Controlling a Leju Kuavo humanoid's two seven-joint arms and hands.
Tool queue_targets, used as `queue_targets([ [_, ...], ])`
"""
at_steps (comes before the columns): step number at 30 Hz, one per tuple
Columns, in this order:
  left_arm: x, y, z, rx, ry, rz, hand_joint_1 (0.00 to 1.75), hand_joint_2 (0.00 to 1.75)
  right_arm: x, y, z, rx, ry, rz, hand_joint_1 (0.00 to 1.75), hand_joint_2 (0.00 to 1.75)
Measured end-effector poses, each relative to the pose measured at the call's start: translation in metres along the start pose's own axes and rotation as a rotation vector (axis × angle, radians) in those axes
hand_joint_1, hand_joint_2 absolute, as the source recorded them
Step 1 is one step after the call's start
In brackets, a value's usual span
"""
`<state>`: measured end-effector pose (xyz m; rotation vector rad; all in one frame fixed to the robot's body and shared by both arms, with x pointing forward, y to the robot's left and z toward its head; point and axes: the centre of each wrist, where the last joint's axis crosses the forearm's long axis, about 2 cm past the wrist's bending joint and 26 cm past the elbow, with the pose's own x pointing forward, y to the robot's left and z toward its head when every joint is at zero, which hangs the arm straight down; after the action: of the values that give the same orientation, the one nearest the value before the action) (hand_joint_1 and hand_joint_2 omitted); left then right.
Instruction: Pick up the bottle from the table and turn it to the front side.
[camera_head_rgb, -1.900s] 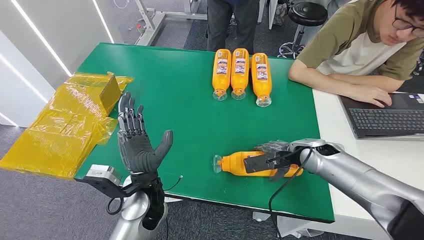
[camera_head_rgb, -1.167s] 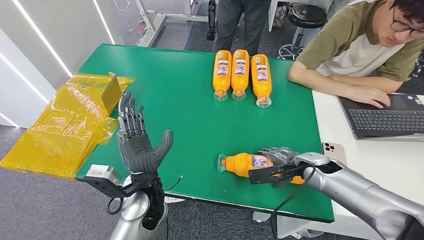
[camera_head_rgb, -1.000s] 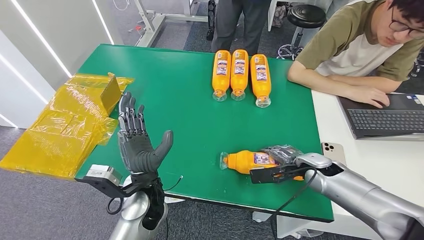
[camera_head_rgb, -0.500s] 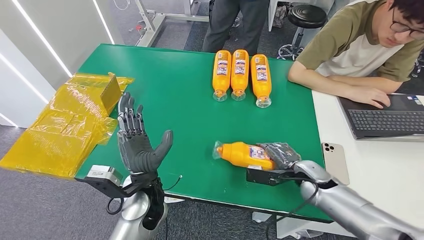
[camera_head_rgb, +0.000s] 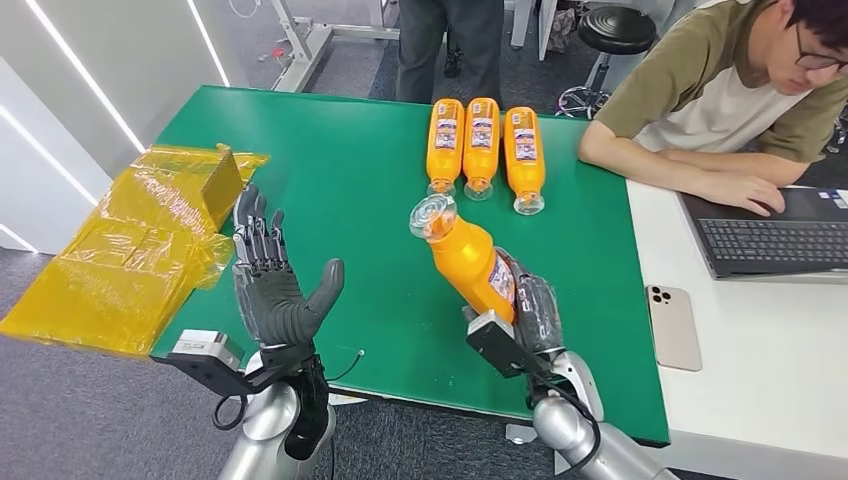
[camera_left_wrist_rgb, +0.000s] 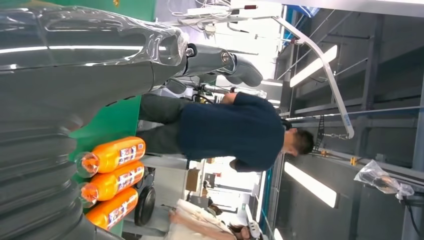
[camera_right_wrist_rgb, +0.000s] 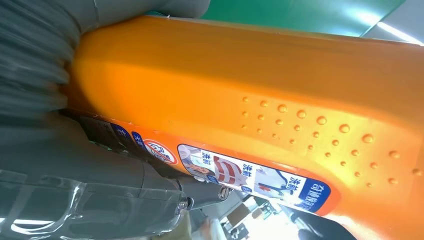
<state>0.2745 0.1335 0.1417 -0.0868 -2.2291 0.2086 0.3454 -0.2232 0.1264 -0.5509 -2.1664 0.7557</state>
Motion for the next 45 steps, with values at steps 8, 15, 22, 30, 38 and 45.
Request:
queue_targets([
  [8,0.000,0.000,0.000,0.001,0.001,0.002,0.00,1.75,0.002,0.000,0.000,-0.026,0.001,-0.019,1.75,1.75],
  [15,0.000,-0.001,0.000,-0.020,0.015,0.071,0.00,1.75,0.010,0.010,0.009,-0.140,-0.006,-0.128,1.75,1.75],
  [22,-0.001,-0.016,0.004,-0.246,0.065,0.410,0.00,1.75,0.028,0.033,0.028,-0.083,-0.006,-0.170,1.75,1.75],
  [30,-0.018,-0.035,0.027,-0.473,0.205,0.598,0.00,1.75,0.052,0.045,0.047,0.069,-0.105,-0.109,1.75,1.75],
  [38,-0.029,-0.034,0.036,-0.481,0.263,0.605,0.00,1.75,0.058,0.048,0.058,0.156,-0.108,-0.111,1.75,1.75],
  [45,-0.035,-0.033,0.037,-0.477,0.287,0.598,0.00,1.75,0.055,0.046,0.057,0.215,-0.088,-0.089,1.75,1.75],
])
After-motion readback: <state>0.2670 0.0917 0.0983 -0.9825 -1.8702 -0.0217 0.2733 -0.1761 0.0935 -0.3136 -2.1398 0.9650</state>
